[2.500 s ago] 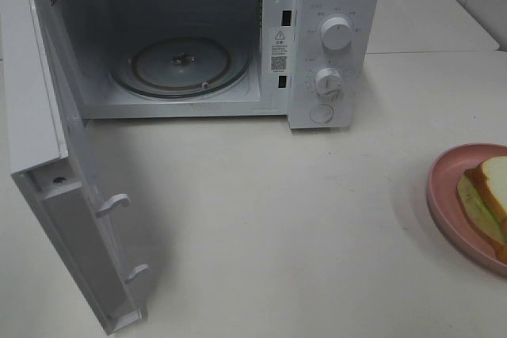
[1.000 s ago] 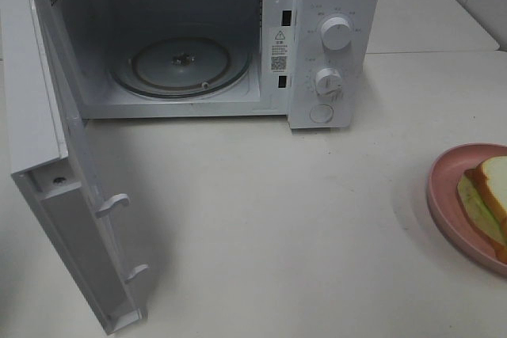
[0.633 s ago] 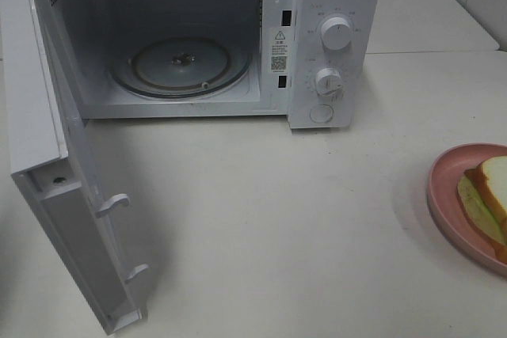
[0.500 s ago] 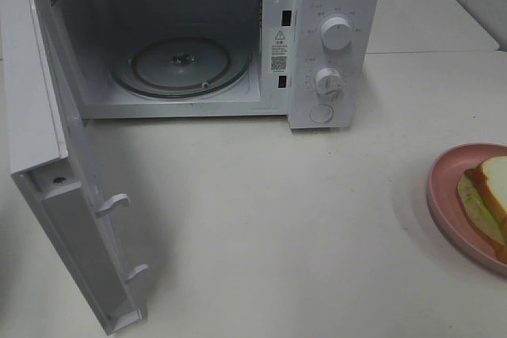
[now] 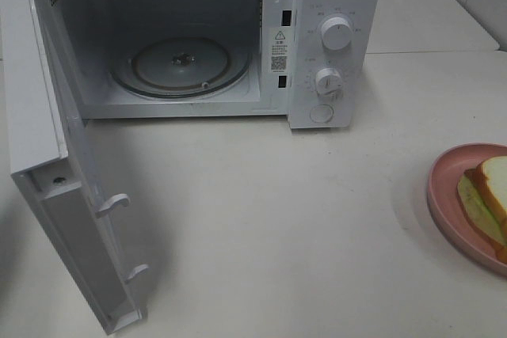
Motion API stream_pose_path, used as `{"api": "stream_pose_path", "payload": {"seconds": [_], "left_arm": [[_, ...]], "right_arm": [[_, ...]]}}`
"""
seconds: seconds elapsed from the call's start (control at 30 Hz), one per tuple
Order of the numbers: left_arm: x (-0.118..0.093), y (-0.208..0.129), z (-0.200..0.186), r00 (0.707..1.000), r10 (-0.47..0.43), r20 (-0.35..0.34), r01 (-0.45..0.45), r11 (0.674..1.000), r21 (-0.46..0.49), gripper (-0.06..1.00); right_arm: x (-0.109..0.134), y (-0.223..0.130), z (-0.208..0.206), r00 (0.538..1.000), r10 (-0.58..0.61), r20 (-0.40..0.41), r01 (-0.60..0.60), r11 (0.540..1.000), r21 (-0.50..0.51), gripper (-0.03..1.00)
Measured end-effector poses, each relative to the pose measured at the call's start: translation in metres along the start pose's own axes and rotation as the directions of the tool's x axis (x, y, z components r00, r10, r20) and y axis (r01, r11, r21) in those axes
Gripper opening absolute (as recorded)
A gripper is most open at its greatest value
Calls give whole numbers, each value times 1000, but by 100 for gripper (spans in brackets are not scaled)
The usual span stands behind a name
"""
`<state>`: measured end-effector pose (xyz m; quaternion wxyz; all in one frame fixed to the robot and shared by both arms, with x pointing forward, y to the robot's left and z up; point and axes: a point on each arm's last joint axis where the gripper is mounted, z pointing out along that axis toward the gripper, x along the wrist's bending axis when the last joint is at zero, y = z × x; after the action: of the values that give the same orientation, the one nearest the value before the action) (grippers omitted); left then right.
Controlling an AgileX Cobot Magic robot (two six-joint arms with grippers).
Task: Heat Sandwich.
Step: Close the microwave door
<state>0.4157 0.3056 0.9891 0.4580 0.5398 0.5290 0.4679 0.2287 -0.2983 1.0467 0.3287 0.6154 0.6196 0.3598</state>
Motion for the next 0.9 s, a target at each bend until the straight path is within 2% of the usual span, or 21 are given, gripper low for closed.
{"api": "stream_pose_path", "payload": {"seconds": [0.07, 0.17, 0.23, 0.3, 0.37, 0.57, 0.63, 0.9], "left_arm": [[-4, -7, 8, 999, -7, 49, 6, 1000, 17, 0], [-8, -12, 14, 996, -7, 87, 6, 1000, 23, 0], [-14, -17, 21, 987, -2, 159, 1, 1000, 6, 0], [-16, -19, 23, 984, -3, 178, 2, 1000, 6, 0], [-21, -24, 30, 971, -10, 238, 7, 1000, 13, 0], [-32, -28, 39, 953, -15, 304, 7, 1000, 28, 0], [-46, -31, 44, 934, 11, 357, -24, 999, 32, 0], [-71, -40, 51, 929, 15, 370, -37, 998, 52, 0]], "right_arm": [[0, 0, 0, 1000, 0, 0, 0, 1000, 0, 76], [0, 0, 0, 1000, 0, 0, 0, 1000, 0, 76], [0, 0, 0, 1000, 0, 0, 0, 1000, 0, 76], [0, 0, 0, 1000, 0, 0, 0, 1000, 0, 76], [0, 0, 0, 1000, 0, 0, 0, 1000, 0, 76], [0, 0, 0, 1000, 0, 0, 0, 1000, 0, 76], [0, 0, 0, 1000, 0, 0, 0, 1000, 0, 76], [0, 0, 0, 1000, 0, 0, 0, 1000, 0, 76]]}}
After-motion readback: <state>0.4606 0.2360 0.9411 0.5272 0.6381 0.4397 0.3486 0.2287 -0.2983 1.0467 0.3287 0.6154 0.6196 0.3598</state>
